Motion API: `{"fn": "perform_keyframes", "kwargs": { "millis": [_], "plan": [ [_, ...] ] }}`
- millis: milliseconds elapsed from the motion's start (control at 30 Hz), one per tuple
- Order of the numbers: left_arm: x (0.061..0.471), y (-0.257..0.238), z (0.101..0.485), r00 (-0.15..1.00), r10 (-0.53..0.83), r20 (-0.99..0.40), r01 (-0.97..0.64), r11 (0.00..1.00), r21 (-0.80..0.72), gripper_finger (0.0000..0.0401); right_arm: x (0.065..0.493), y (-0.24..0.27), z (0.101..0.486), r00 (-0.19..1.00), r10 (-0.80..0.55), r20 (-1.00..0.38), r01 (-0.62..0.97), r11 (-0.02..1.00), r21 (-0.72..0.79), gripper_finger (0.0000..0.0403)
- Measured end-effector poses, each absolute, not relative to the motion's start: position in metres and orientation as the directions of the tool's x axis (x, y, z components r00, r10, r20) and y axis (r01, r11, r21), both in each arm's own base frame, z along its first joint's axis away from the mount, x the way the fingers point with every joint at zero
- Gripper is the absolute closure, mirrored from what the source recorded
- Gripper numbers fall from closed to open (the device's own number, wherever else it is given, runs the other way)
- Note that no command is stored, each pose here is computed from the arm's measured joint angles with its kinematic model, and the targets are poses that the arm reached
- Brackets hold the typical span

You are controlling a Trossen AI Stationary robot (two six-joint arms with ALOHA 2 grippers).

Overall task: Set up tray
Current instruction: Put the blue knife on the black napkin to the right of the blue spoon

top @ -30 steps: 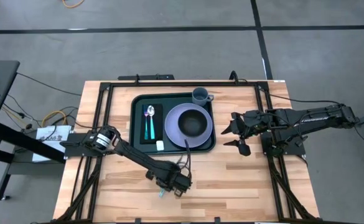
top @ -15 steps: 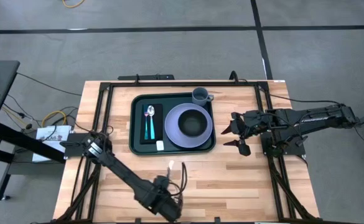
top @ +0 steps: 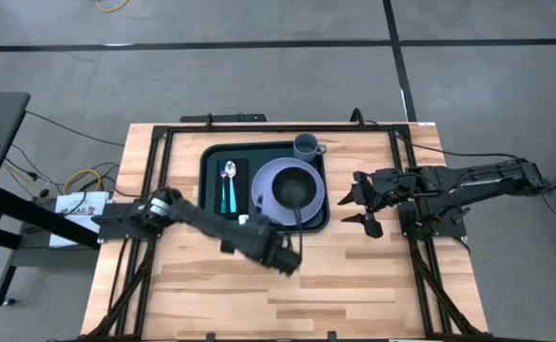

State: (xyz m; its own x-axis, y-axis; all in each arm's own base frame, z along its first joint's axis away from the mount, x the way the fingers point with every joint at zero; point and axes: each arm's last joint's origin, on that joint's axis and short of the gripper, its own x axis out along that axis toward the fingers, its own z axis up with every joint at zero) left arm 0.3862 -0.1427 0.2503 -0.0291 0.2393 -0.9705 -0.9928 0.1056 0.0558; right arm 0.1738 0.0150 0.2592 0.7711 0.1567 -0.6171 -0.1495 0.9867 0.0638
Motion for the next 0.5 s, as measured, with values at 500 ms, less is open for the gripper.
{"fn": "perform_keyframes", "kwargs": {
  "millis": [500],
  "plan": [
    [0.297,-0.051,0.242,0.259,0.174,-0.95,-0.965,0.017,-0.26,0.0385,0.172,0.015,0.257,0.753,0.152,-0.641,-0.15,0.987,0.058,0.0173]
  ]
}}
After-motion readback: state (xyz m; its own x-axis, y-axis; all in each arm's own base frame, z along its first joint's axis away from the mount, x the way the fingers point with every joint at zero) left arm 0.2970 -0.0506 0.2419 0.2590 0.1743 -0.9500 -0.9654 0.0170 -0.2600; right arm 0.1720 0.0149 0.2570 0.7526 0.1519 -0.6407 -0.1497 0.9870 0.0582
